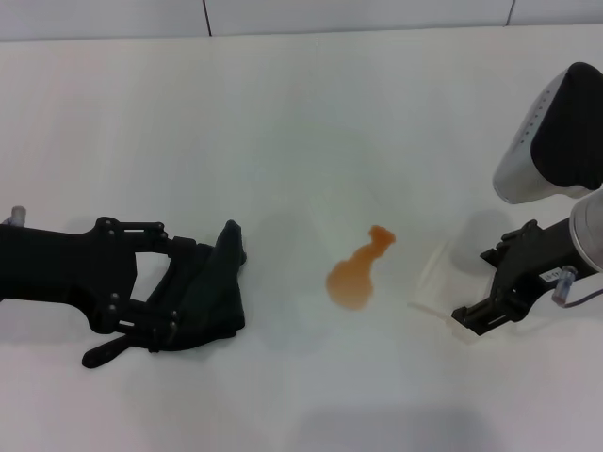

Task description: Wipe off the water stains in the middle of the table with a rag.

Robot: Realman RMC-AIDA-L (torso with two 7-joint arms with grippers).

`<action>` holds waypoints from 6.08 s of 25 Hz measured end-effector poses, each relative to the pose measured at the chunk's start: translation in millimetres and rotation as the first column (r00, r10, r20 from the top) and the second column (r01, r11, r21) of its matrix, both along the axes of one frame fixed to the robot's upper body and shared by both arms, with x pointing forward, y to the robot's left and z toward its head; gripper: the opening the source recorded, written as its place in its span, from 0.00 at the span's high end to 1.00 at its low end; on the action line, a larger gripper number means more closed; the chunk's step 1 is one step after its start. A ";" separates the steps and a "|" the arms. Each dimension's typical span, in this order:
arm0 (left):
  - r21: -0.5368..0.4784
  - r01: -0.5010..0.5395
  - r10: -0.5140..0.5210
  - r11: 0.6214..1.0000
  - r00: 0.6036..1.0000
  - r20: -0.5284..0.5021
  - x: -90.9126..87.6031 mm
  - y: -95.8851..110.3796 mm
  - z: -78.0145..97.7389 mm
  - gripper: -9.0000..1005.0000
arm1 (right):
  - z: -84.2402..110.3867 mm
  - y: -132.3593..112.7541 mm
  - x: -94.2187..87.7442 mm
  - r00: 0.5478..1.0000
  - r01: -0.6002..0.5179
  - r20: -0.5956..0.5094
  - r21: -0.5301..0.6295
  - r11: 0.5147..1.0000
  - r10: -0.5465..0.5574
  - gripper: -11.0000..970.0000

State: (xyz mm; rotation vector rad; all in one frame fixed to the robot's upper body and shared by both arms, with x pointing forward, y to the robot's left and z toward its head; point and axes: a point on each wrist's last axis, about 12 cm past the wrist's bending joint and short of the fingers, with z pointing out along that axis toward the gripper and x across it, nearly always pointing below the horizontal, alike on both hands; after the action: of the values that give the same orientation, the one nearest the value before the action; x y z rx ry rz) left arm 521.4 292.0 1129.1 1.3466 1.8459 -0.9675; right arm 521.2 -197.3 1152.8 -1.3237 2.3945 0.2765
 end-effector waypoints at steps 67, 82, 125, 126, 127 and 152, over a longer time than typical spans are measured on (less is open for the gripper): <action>-0.012 -0.029 0.029 1.000 1.000 0.011 -1.8 5.8 -0.8 0.14 | -45.1 -85.1 15.7 0.925 0.017 0.303 0.569 0.822 -0.228 0.28; -0.016 -0.035 0.035 0.999 0.999 0.007 -1.6 3.5 -2.0 0.14 | -81.0 -108.4 7.8 0.901 0.102 0.300 0.554 0.827 -0.312 0.28; -0.025 -0.031 0.031 0.999 1.000 -0.004 -5.8 2.1 -4.0 0.14 | -106.0 -120.7 -9.0 0.880 0.159 0.272 0.604 0.781 -0.389 0.22; -0.026 -0.031 0.030 0.999 1.000 -0.005 -5.9 2.1 -4.0 0.14 | -106.1 -121.2 -9.7 0.880 0.159 0.272 0.603 0.782 -0.389 0.22; -0.027 -0.029 0.029 0.999 1.000 -0.006 -6.1 2.0 -3.9 0.14 | -106.2 -122.0 -10.5 0.880 0.160 0.273 0.601 0.783 -0.390 0.22; -0.030 -0.027 0.026 0.999 0.999 -0.018 -7.3 0.9 -4.3 0.14 | -108.7 -131.3 -22.9 0.884 0.188 0.233 0.618 0.763 -0.406 0.10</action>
State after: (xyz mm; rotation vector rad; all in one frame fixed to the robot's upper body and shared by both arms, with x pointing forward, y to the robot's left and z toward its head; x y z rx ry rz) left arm 514.1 292.9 1124.9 1.2963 1.8505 -0.9926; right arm 498.3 -328.6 1044.1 -0.6212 1.9375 0.5694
